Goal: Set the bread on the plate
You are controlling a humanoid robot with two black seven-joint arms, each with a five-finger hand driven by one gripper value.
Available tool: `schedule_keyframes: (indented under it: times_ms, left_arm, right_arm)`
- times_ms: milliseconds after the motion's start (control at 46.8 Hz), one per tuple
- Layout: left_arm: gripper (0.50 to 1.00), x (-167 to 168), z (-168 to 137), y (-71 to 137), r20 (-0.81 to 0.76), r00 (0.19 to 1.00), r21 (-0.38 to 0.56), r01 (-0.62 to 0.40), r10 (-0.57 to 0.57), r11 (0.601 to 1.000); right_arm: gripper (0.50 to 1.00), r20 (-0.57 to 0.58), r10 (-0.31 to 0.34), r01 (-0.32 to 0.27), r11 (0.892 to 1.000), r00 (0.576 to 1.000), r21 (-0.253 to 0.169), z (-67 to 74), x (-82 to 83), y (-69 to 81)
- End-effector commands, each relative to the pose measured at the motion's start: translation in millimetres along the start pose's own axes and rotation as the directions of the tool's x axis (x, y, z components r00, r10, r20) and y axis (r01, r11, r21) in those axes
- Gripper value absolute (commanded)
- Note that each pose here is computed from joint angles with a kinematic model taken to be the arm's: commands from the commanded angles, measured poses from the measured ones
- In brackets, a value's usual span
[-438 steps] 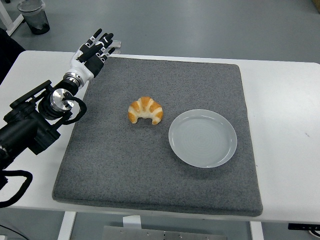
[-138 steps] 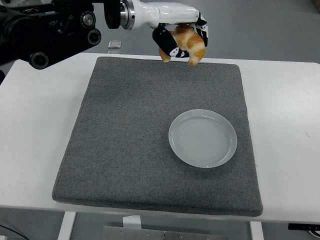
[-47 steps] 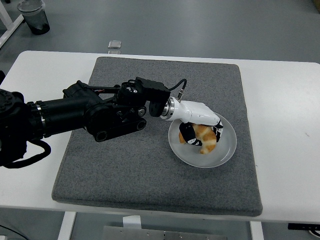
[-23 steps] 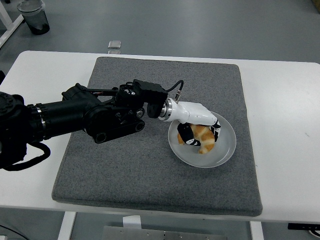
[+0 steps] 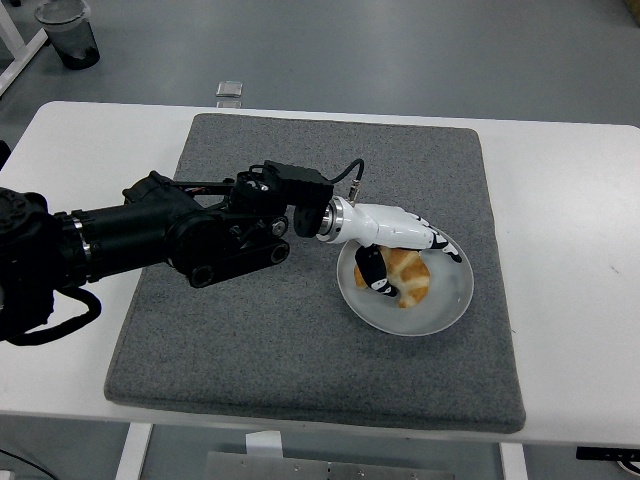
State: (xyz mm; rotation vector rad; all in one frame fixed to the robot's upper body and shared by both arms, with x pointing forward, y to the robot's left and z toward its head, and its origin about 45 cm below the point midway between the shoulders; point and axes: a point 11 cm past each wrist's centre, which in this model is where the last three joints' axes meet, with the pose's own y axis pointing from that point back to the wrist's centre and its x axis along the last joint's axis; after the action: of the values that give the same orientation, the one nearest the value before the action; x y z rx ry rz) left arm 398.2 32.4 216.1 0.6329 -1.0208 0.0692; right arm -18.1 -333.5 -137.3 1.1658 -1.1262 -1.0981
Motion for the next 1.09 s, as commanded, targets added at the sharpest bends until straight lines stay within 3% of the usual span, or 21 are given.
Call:
schedule_keyframes:
  times_ms: [0,235,556,769,1068]
  left_arm:
    - [0.992,6,2,0,-0.039,0.999,-0.009,-0.035,0.035,0.999]
    - [0.992,38,9,5,-0.273,0.95,-0.045,-0.172,0.153,0.984]
    - [0.992,55,5,13,-0.516,0.832,-0.051,-0.267,0.204,0.962]
    - [0.992,68,-3,26,-0.698,0.682,-0.048,-0.347,0.217,0.936]
    - [0.992,67,-47,45,-0.911,0.35,0.05,-0.434,0.22,0.9]
  right_arm:
    - [0.93,0.0,0.0,0.0,1.0,1.0,0.0,0.0,0.0,0.0]
    - [0.932,0.0,0.0,0.0,1.0,1.0,0.0,0.0,0.0,0.0]
    - [0.93,0.0,0.0,0.0,1.0,1.0,0.0,0.0,0.0,0.0]
    - [0.93,0.0,0.0,0.0,1.0,1.0,0.0,0.0,0.0,0.0]
    - [0.93,0.0,0.0,0.0,1.0,1.0,0.0,0.0,0.0,0.0]
